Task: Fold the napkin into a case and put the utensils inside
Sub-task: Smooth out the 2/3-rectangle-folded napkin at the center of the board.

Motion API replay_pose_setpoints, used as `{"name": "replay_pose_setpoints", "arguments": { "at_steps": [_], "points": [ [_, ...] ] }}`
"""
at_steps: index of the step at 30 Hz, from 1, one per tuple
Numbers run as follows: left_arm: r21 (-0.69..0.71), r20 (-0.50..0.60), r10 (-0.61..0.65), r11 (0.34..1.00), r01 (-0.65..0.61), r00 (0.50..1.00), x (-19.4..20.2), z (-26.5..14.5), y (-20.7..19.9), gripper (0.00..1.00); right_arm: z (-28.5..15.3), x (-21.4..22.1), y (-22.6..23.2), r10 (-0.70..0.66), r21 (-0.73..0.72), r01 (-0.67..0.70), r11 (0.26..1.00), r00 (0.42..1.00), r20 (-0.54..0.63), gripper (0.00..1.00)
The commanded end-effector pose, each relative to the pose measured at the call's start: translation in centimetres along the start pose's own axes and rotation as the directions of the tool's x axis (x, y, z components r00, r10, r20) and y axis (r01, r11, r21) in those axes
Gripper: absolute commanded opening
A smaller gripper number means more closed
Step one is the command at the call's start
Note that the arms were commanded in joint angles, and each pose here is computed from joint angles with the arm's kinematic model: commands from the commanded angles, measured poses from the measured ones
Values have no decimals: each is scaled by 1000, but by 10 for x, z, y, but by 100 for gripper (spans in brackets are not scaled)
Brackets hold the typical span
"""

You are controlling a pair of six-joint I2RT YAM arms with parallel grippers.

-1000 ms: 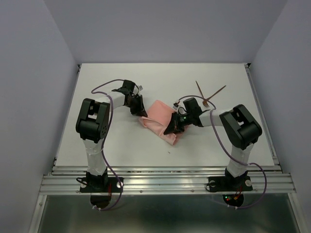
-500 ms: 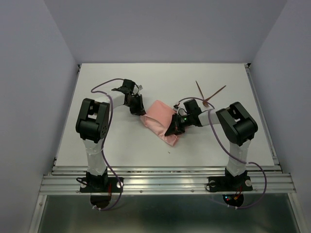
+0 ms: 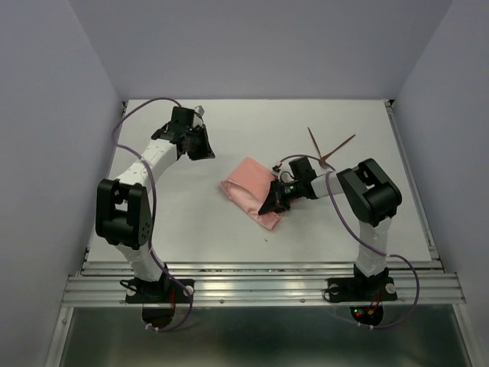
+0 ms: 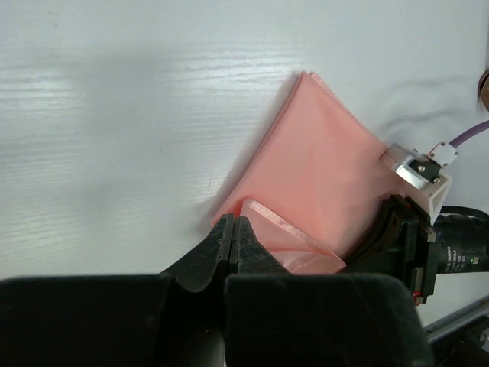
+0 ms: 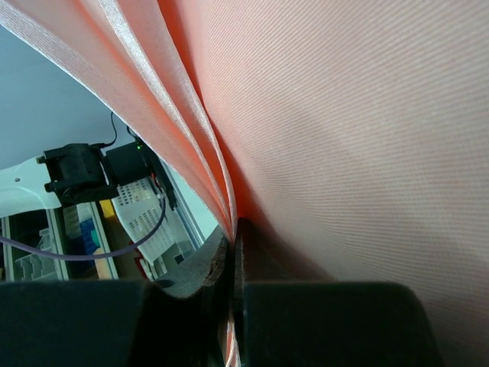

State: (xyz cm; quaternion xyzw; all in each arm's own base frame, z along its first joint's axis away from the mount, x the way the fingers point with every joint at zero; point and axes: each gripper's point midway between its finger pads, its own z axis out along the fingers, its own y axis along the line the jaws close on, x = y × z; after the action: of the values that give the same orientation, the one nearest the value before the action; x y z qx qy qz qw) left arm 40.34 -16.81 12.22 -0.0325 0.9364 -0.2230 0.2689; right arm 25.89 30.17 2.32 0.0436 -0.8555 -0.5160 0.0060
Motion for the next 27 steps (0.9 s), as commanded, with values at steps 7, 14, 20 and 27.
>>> {"name": "replay_pose_setpoints", "arguments": {
  "at_steps": [7, 14, 20, 27],
  "points": [
    [-82, -44, 3, 997, -7, 999, 45, -20, 26, 0, 0, -14, -7, -22, 17, 21, 1000, 999, 37, 1],
    [-81, -187, 28, 996, -43, 982, 94, -3, 25, 0, -1, -14, -7, -20, 23, 19, 1000, 999, 37, 1],
    [0, -244, 58, 998, -60, 968, 107, 10, 8, 0, 0, -15, -8, -15, 27, 15, 1000, 999, 34, 1],
    [23, -230, 71, 997, -68, 971, 96, 18, -5, 0, 0, -17, -7, -20, 26, 19, 999, 999, 33, 1]
  ]
}}
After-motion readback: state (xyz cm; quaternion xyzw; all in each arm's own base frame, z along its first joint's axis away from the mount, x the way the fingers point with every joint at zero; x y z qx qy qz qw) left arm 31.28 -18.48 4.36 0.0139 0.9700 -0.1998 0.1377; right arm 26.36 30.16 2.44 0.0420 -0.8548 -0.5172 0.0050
